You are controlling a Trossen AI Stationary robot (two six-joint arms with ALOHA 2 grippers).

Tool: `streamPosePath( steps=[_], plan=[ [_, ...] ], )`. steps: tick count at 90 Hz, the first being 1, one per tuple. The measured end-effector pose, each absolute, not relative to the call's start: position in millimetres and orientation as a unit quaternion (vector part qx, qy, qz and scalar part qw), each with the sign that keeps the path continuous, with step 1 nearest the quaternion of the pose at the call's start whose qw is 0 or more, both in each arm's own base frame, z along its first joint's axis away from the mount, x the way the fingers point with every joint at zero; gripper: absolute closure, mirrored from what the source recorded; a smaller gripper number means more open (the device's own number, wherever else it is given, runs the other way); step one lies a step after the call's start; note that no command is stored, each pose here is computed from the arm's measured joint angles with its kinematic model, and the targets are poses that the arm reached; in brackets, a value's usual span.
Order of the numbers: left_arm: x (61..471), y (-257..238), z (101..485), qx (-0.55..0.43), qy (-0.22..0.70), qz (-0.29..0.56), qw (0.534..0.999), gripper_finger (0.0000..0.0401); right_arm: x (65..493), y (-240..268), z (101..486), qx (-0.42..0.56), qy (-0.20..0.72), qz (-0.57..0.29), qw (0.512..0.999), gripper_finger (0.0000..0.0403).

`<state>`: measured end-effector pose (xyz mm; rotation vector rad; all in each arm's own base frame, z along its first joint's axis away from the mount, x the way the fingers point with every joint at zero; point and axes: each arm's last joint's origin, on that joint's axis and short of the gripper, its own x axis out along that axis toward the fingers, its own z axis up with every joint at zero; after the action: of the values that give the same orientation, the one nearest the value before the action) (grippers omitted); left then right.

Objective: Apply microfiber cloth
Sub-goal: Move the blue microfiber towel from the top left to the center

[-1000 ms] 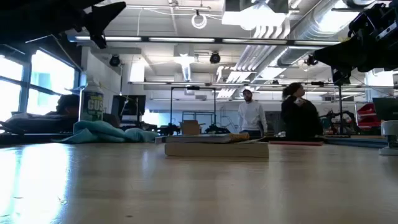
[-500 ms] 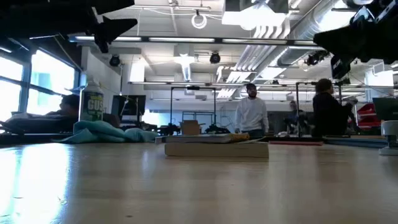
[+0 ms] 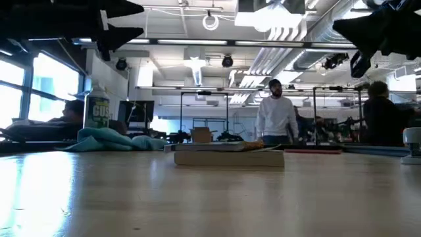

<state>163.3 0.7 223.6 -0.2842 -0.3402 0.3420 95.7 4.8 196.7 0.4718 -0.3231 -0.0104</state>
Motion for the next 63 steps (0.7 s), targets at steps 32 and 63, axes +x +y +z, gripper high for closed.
streamPosePath(
  steps=[32,63],
  plan=[
    [163.4,0.6,223.6,-0.140,-0.168,0.168,0.961,0.0154,105.5,6.9,200.6,0.239,-0.167,0.017,0.956,0.0395],
    [163.5,0.9,223.0,-0.139,-0.165,0.172,0.961,0.0154,140.7,10.8,216.4,0.200,-0.101,0.002,0.975,0.0318]
  ],
)
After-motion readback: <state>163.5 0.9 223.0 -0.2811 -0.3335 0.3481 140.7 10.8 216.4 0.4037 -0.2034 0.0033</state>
